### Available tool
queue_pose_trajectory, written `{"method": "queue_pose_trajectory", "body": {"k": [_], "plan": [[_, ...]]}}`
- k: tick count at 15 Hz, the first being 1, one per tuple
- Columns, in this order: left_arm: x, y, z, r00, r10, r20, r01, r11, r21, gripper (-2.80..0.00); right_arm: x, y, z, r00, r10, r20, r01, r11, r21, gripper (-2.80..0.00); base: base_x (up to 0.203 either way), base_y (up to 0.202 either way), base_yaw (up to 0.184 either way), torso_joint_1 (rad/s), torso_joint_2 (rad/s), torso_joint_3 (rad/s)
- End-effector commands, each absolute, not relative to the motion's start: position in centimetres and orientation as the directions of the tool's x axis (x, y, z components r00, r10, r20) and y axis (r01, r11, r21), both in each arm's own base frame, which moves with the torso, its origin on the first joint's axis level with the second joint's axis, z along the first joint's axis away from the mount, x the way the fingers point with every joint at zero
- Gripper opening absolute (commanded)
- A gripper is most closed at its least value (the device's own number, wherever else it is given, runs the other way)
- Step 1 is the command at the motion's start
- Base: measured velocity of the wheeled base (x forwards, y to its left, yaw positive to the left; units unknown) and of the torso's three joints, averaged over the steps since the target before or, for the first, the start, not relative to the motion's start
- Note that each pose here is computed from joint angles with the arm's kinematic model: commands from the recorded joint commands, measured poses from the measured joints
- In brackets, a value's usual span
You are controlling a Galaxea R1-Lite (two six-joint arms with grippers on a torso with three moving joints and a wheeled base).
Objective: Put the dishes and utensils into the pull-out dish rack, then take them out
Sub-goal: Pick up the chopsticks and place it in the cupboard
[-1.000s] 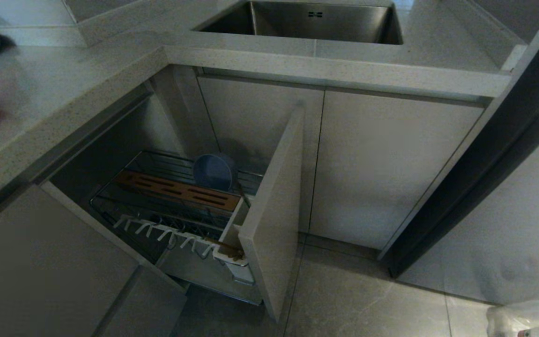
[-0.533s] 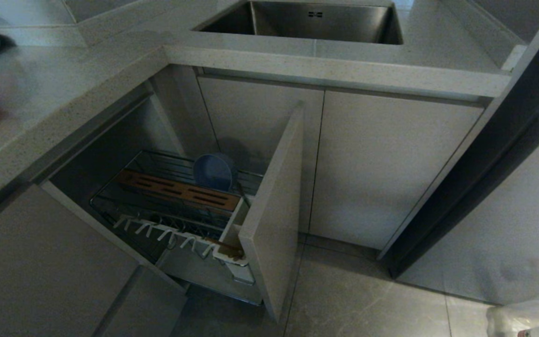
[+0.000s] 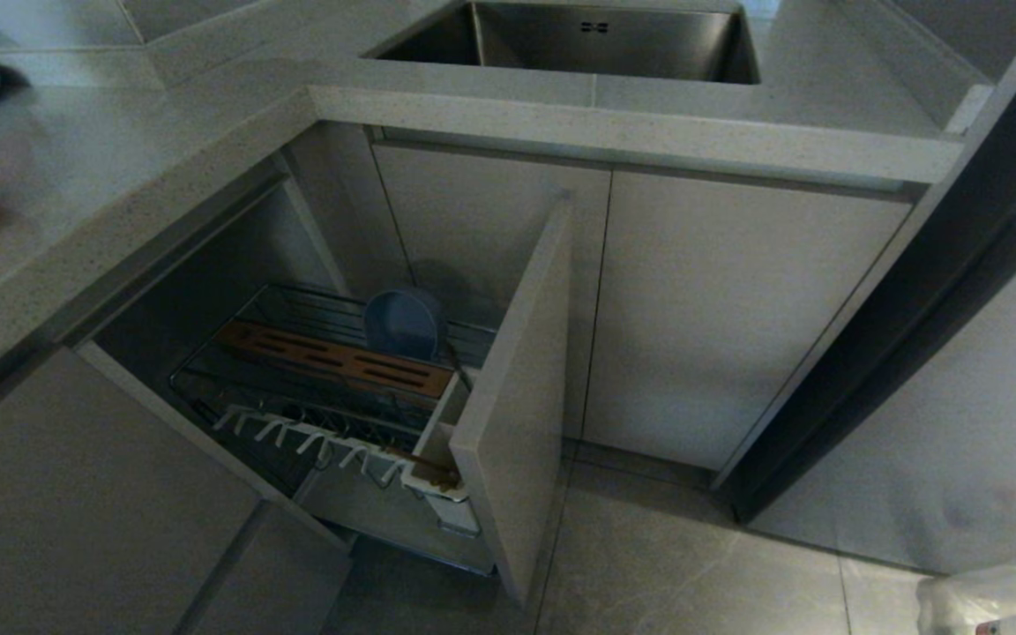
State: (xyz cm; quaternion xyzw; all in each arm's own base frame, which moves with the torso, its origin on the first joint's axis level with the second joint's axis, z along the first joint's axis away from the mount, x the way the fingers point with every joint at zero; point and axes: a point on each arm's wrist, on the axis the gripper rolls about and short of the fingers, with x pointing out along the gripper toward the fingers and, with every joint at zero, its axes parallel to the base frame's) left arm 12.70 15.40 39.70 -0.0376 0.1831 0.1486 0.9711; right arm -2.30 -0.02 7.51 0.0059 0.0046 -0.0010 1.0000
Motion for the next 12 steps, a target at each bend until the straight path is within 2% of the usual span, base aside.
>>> {"method": "queue_pose_trajectory", "body": {"k": [1,12], "plan": [[13.0,15.9,39.4,0.894,0.248,-0.374,-0.283,0.958,-0.039,0.00,-2.3,0.0,7.5,1.000,-0.002,-0.011,0.002,1.000,0.012,-2.80,0.000,0.000,0.000,0.000,0.00,0.000],[13.6,17.4,38.4,0.883,0.238,-0.404,-0.288,0.955,-0.067,0.00,-2.3,0.0,7.5,1.000,-0.002,-0.010,0.002,1.000,0.012,-2.80,0.000,0.000,0.000,0.000,0.00,0.000]]}}
